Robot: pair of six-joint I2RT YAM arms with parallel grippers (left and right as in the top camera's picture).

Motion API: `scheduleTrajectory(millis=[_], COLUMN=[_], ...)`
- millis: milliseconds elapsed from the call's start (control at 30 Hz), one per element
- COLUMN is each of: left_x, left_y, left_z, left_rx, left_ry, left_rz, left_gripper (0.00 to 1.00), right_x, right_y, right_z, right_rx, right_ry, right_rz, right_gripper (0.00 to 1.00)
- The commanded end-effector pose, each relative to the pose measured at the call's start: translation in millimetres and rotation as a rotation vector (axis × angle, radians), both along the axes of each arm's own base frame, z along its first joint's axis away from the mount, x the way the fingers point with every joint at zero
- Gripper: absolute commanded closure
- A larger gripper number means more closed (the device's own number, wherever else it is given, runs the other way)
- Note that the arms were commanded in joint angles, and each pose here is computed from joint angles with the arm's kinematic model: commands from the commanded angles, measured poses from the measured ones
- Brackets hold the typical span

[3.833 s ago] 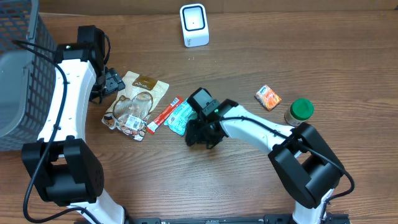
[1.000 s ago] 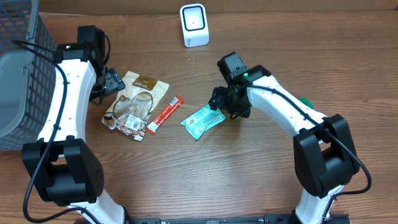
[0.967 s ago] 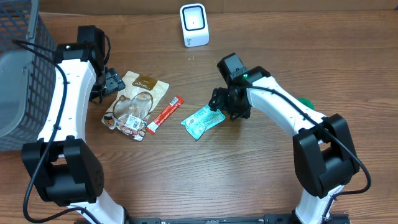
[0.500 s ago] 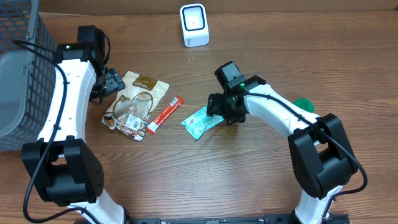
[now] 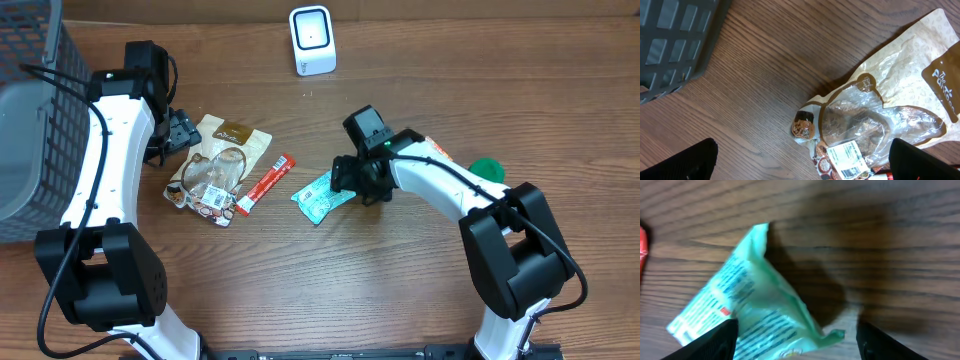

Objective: Scan the item barcode
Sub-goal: 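Lift the wipes pack off the table with the right gripper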

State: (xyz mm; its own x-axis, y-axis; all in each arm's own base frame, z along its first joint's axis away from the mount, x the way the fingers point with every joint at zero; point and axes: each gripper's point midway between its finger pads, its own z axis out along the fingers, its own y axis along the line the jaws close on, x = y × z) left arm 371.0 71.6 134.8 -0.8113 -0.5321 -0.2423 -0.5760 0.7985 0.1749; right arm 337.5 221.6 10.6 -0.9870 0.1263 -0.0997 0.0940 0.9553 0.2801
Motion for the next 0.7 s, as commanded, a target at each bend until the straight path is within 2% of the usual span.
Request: scheduleTrajectory(millis=[0, 67, 167, 233, 433, 667], left_x=[4.4, 4.4, 4.4, 4.4, 4.4, 4.4], left_y=[-0.7, -0.7, -0.6, -0.6, -0.7, -0.7], left_z=[8.3, 8.3, 8.3, 8.3, 8.3, 8.3], left_rx=[0.012, 0.012, 0.012, 0.012, 0.012, 0.012], left_ry=[-0.026, -0.026, -0.026, -0.026, -0.026, -0.026], left_rz=[-0.006, -0.006, -0.006, -0.006, -0.006, -0.006], left_gripper=[0.0, 0.0, 0.0, 0.0, 0.0, 0.0], right_x=[-7.7, -8.9, -8.3, -7.2, 13.2, 19.0], right_y=[-3.9, -4.7, -3.1, -1.4, -9.5, -12.0], right_z=[-7.7, -10.4, -9.2, -6.7, 25.2, 41.6], right_rx=[-0.004, -0.004, 0.004, 0.02, 0.056, 0.081], right_ry=[0.0, 0.001, -0.001, 0.003, -0.05, -0.099], right_rz=[0.006, 0.002, 0.005, 0.007, 0.045, 0.093], right_gripper=[0.27, 0.41, 0.83, 0.94, 0.96, 0.96])
